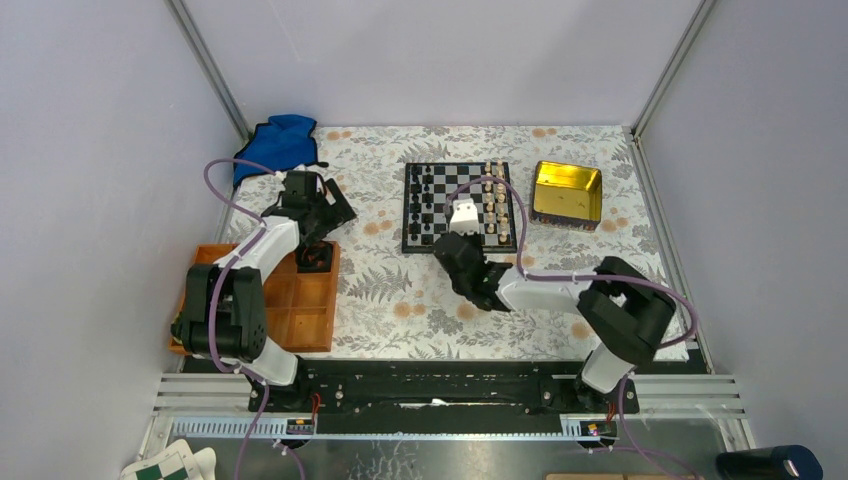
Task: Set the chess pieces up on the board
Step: Place the chess piece on the chessboard.
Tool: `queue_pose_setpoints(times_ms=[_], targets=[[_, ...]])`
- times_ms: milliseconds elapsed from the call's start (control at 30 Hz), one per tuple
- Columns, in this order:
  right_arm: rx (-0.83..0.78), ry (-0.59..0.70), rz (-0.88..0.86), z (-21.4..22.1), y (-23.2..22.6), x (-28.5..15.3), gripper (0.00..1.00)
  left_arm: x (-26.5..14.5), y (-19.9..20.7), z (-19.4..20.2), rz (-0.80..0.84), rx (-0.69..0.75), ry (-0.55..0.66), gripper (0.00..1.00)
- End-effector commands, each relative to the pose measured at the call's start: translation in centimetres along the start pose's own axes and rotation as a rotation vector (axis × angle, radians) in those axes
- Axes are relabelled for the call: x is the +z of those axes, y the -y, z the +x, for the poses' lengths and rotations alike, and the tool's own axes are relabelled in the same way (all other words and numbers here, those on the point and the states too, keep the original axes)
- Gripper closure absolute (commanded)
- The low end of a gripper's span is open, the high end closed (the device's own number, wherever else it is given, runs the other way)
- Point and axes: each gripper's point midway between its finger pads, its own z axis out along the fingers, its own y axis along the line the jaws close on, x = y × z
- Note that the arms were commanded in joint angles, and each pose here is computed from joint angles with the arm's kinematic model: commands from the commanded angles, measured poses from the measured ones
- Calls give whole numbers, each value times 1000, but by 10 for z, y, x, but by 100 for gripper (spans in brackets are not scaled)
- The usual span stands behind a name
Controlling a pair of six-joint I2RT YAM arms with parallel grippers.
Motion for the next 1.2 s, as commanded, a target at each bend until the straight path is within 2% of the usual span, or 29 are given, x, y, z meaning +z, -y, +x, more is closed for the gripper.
queue_pose_setpoints(times_ms=[0,200,433,1167], targets=[[60,163,-6,-45,-6,40,100,6,5,-6,36,-21,23,1],[62,163,-11,-49,-9,90,100,8,8,-6,50,-28,21,1],[73,141,-14,-42,-6,118,100,5,9,-6,56,-22,25,1],[39,-5,-15,-11,-4,139,96,3,15,-11,77,-14,34,1]])
